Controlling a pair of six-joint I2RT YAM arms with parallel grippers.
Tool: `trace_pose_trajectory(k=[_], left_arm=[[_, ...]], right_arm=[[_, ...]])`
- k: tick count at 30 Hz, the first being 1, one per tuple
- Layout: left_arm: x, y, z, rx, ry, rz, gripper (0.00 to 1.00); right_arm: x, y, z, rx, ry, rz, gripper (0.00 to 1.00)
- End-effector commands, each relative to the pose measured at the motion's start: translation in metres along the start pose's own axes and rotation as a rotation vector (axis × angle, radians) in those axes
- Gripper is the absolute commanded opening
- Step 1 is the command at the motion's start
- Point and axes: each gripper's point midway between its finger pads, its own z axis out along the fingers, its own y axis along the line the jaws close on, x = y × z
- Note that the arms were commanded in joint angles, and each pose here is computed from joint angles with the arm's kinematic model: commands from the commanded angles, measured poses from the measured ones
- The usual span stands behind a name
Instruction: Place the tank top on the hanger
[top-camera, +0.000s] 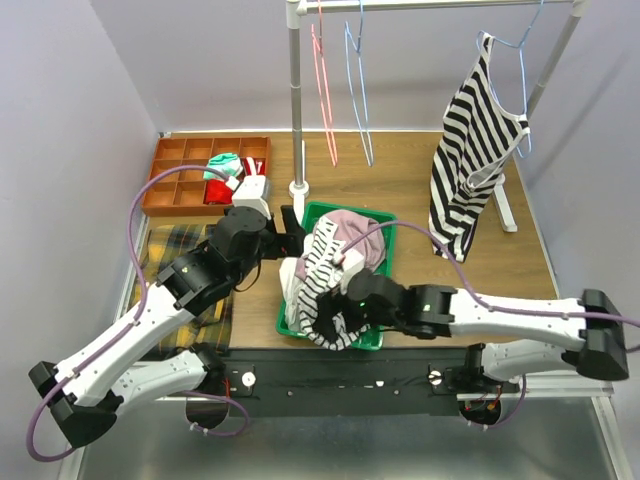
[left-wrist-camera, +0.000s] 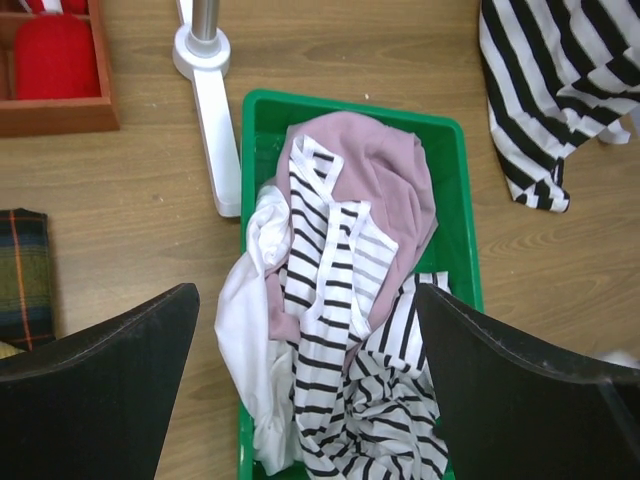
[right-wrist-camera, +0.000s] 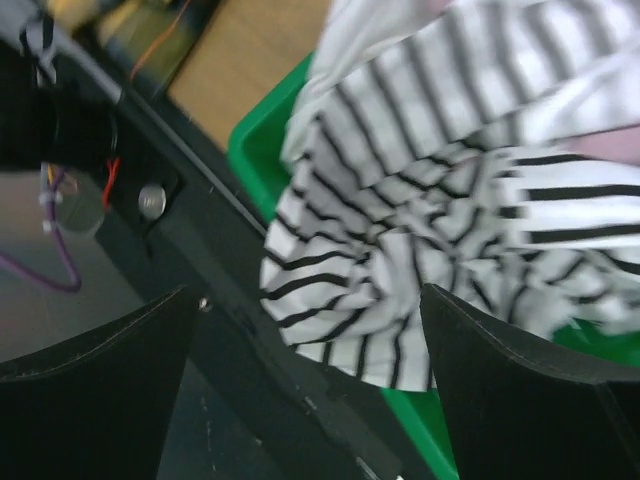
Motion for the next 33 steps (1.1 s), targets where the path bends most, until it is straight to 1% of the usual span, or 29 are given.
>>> trace_pose_trajectory(k=[1,3,6,7,12,15,16,18,19,21,22,23,24,27,30,33], left_arm=[[-0.052,0.0,-0.023,-0.027,-0.124,-0.023,0.99],[-0.067,-0.001,-0.029,-0.032,-0.147,-0.013,0.99],[-0.079,-0.001,-0.036,-0.037,-0.17,-0.008,0.99],[-0.081,-0.002,-0.037,-0.033,-0.174,-0.009,0.99],[-0.082,-0.003,-0.036,-0.034,-0.168,0.006,0.99],[-0.081,-0.002,-0.034,-0.037,-0.161,0.011,0.99],[-0.081,-0.002,-0.034,-0.039,-0.161,0.011,0.99],[-0.081,-0.002,-0.033,-0.04,-0.157,0.016,0.99],[-0.08,-0.001,-0.033,-0.041,-0.155,0.018,0.99],[-0.082,-0.001,-0.034,-0.043,-0.16,0.017,0.99],[-0.081,0.0,-0.033,-0.046,-0.159,0.018,0.99],[-0.082,0.001,-0.033,-0.05,-0.16,0.019,0.99],[-0.082,0.001,-0.033,-0.05,-0.16,0.019,0.99],[-0.082,0.002,-0.033,-0.053,-0.161,0.018,0.99],[-0.081,0.003,-0.033,-0.056,-0.158,0.02,0.99],[-0.08,0.004,-0.032,-0.057,-0.157,0.021,0.99]], right_arm=[[0.024,0.066,0.017,-0.206,0.091,-0.094,1.0],[0.036,0.081,0.034,-0.257,0.121,-0.088,1.0],[0.05,0.098,0.046,-0.296,0.166,-0.094,1.0],[0.058,0.099,0.056,-0.277,0.189,-0.103,1.0],[0.077,0.116,0.072,-0.305,0.236,-0.117,1.0],[0.077,0.117,0.076,-0.253,0.224,-0.154,1.0],[0.07,0.112,0.078,-0.202,0.189,-0.171,1.0],[0.059,0.107,0.074,-0.144,0.16,-0.185,1.0],[0.056,0.108,0.072,-0.147,0.153,-0.19,1.0],[0.055,0.122,0.069,-0.222,0.148,-0.184,1.0],[0.064,0.127,0.069,-0.259,0.186,-0.18,1.0],[0.07,0.127,0.074,-0.26,0.205,-0.183,1.0],[0.086,0.12,0.082,-0.234,0.252,-0.197,1.0],[0.097,0.122,0.09,-0.212,0.278,-0.211,1.0],[0.109,0.109,0.098,-0.153,0.303,-0.205,1.0],[0.109,0.09,0.103,-0.083,0.295,-0.182,1.0]])
